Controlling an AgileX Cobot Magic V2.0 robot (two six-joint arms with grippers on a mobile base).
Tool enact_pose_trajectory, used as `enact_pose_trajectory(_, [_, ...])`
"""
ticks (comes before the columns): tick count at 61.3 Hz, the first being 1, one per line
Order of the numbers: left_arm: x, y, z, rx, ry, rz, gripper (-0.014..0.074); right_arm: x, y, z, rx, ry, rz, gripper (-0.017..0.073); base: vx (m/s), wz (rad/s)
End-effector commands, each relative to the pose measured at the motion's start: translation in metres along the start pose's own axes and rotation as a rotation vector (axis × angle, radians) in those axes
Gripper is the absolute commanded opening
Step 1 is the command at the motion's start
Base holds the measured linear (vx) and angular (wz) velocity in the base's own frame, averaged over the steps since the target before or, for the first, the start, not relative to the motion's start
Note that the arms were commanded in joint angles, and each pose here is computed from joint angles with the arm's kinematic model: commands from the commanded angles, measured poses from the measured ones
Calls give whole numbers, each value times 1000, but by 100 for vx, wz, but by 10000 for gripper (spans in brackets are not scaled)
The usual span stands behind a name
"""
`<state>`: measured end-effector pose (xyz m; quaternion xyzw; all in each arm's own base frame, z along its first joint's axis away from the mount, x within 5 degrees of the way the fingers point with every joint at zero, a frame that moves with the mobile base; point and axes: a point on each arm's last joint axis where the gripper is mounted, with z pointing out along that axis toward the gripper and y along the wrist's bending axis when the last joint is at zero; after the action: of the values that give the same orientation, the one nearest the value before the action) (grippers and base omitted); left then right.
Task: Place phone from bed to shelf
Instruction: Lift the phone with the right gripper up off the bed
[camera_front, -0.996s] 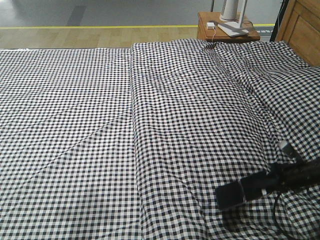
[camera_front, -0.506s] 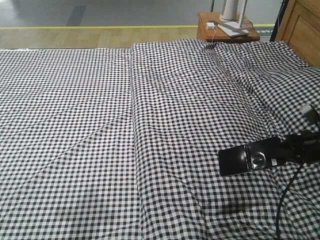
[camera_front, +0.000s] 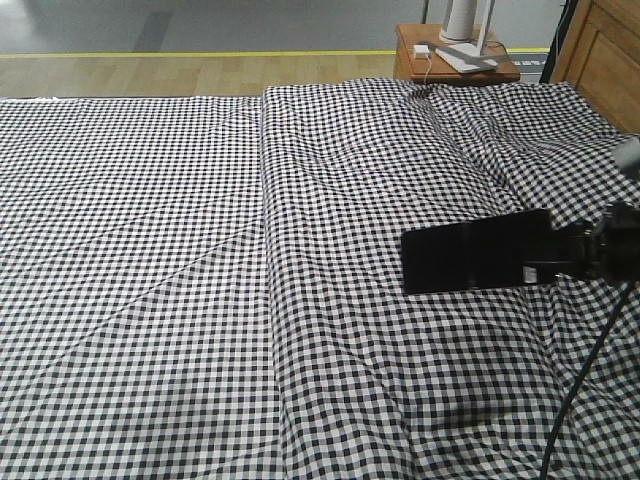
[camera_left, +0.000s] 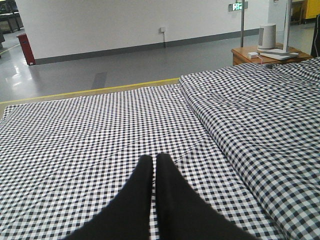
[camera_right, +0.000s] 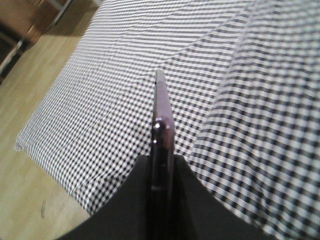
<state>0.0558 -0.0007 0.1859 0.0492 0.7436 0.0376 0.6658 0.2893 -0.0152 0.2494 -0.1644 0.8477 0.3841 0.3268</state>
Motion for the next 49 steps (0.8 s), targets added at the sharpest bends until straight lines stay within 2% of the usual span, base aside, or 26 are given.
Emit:
enact_pose_trajectory(1, [-14, 1, -2, -6, -100, -14, 1, -16, 47, -1, -163, -42, -98, -3, 0, 0])
enact_pose_trajectory(24, [-14, 1, -2, -6, -100, -14, 1, -13, 136, 14, -325, 35, -261, -3, 0, 0])
enact_pose_trajectory(31, [-14, 1, -2, -6, -100, -14, 1, -9, 161, 13, -372, 45, -328, -3, 0, 0])
enact_pose_trajectory(49, [-14, 1, -2, -6, -100, -14, 1, 3, 209, 0, -458, 49, -443, -3, 0, 0])
